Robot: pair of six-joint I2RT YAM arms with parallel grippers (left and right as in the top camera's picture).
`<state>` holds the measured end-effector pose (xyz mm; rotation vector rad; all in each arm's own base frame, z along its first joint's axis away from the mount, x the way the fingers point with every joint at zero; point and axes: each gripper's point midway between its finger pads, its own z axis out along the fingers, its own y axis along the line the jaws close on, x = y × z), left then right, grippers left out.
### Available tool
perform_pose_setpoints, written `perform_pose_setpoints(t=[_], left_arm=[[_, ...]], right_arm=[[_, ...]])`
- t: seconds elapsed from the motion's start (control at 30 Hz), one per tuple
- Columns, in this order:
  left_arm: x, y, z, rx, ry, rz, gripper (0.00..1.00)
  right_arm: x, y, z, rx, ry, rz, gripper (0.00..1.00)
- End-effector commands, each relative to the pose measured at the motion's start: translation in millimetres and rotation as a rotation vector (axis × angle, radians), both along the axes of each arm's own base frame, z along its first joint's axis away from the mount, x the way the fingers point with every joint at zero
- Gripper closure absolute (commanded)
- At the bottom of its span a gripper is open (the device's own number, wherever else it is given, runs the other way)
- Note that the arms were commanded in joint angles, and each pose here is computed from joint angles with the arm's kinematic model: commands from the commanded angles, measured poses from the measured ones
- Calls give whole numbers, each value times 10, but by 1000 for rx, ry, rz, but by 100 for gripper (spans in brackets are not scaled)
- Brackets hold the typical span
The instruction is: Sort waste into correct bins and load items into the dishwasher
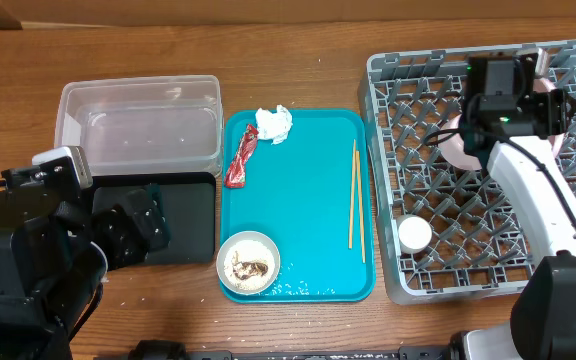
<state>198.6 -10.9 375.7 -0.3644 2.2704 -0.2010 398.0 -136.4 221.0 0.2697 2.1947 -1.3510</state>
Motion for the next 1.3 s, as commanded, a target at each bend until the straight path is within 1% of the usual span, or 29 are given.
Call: perform_pose_setpoints(t=[0.0, 0.07, 0.13, 0.27, 0.33, 0.4, 0.43, 0.53, 0.57, 0.63, 0.67, 0.73, 0.77, 0.83, 1.0, 1.13, 1.27], left_arm=[[5, 27, 29, 0, -11, 21, 0], [5, 27, 29, 0, -11, 21, 0], [5, 26, 29, 0, -11, 21, 0], [6, 27, 29, 0, -10, 21, 0], [5, 27, 29, 0, -11, 21, 0], [5, 27, 29, 0, -11, 21, 0], [5, 27, 29, 0, -11, 21, 0], [5, 26, 29, 0, -11, 20, 0], [5, 27, 29, 0, -11, 21, 0], [5, 27, 29, 0, -11, 21, 0], [5, 26, 29, 0, -11, 20, 0], [5, 27, 29, 0, -11, 21, 0], [5, 27, 29, 0, -11, 21, 0], [5, 27, 29, 0, -11, 21, 0], [5, 27, 29, 0, -11, 21, 0], [5, 27, 29, 0, -11, 21, 0], [5, 26, 29, 0, -11, 20, 0]], right_arm=[[0, 91, 247, -52, -129, -44, 19], [45, 295, 436, -49, -192, -2, 18], [77, 640, 619, -24, -242, 90, 18], [69, 1319, 602, 69, -219, 299, 18], [-13, 1899, 335, 235, -167, 454, 18], [-135, 2276, 54, 413, -98, 536, 18], [-240, 2505, -126, 544, -43, 572, 18], [-559, 2904, -456, 844, 93, 575, 19], [-647, 2982, -517, 913, 129, 565, 21], [-828, 3118, -620, 1048, 189, 518, 33], [-900, 3177, -656, 1099, 217, 502, 36], [-1043, 3311, -715, 1183, 289, 506, 45], [-1128, 3386, -756, 1225, 335, 508, 47], [-1227, 3456, -818, 1261, 385, 492, 49], [-1315, 3504, -1092, 1250, 452, 386, 50], [-1271, 3443, -1434, 1171, 505, 323, 50], [-1208, 3295, -1748, 1054, 530, 266, 51]])
